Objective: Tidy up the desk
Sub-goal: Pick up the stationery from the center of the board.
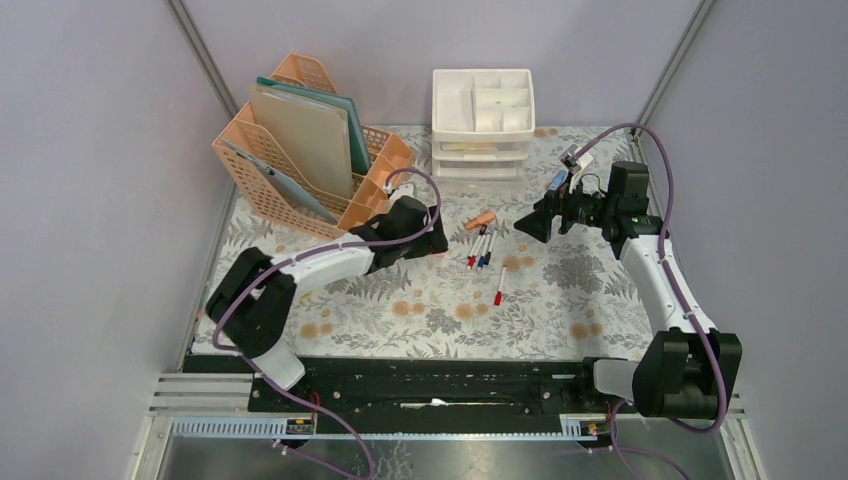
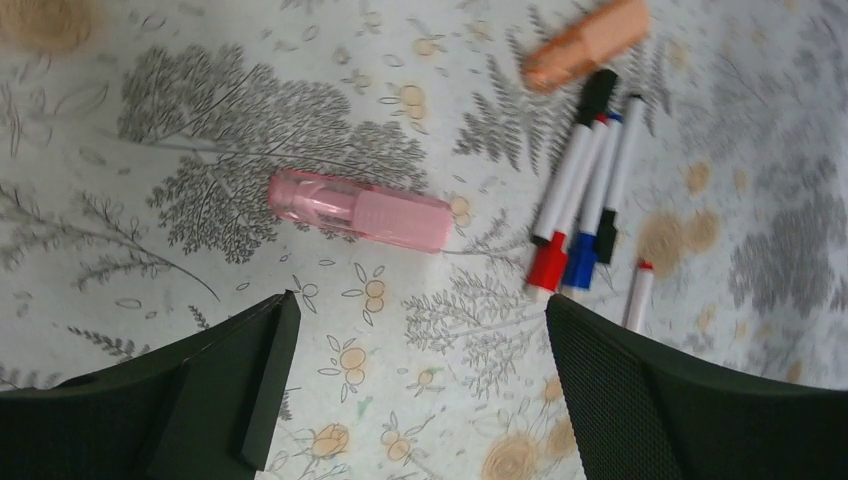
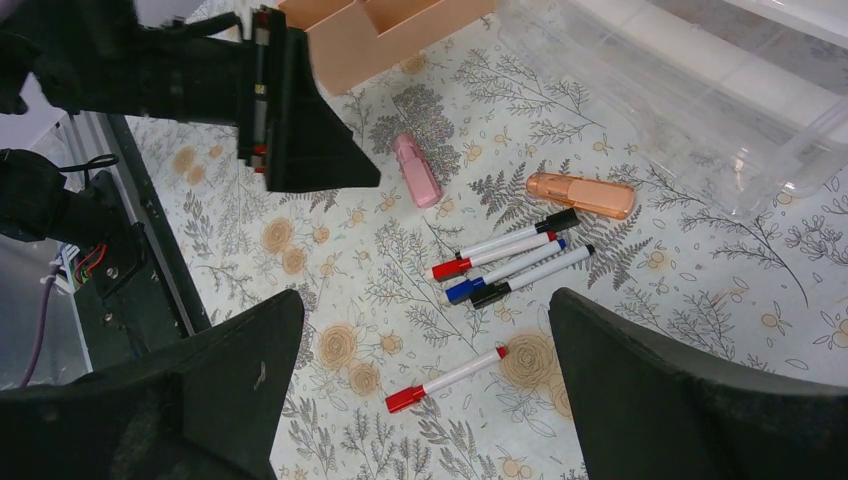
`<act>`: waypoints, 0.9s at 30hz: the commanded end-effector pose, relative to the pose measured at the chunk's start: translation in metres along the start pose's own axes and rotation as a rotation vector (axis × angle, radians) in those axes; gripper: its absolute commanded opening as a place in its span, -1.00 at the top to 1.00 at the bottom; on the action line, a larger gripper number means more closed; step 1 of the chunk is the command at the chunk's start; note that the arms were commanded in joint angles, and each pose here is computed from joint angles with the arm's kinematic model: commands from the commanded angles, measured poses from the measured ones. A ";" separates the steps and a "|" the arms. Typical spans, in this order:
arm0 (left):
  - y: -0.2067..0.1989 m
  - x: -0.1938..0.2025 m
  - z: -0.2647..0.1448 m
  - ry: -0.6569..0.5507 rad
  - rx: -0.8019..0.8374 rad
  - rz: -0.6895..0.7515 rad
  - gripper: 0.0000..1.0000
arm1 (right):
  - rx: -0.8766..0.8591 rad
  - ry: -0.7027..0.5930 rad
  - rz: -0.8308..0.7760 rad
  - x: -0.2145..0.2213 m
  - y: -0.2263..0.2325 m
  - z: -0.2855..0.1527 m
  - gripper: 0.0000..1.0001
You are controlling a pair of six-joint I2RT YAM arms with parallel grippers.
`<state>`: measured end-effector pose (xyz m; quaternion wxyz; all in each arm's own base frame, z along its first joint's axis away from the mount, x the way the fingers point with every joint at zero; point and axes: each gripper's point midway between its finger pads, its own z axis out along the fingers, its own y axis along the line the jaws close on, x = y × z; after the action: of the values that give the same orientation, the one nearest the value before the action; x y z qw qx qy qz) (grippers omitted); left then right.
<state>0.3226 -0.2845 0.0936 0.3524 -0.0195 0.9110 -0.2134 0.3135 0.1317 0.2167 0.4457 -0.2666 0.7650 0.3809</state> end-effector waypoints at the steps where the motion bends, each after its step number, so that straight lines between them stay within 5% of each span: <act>1: 0.009 -0.021 0.018 -0.062 -0.192 -0.313 -0.95 | -0.016 -0.020 -0.017 -0.007 0.002 0.001 -0.99; 13: 0.032 0.003 0.059 0.062 -0.475 -0.360 -0.52 | 0.004 -0.016 -0.024 -0.005 -0.003 0.001 -0.99; 27: 0.049 0.021 0.065 0.130 -0.552 -0.256 -0.29 | 0.016 -0.018 -0.030 -0.006 -0.004 0.000 -0.99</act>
<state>0.3596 -0.2770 0.0236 0.2525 -0.2369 0.9376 -0.0318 0.3146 0.1308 0.2159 0.4463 -0.2645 0.7668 0.3778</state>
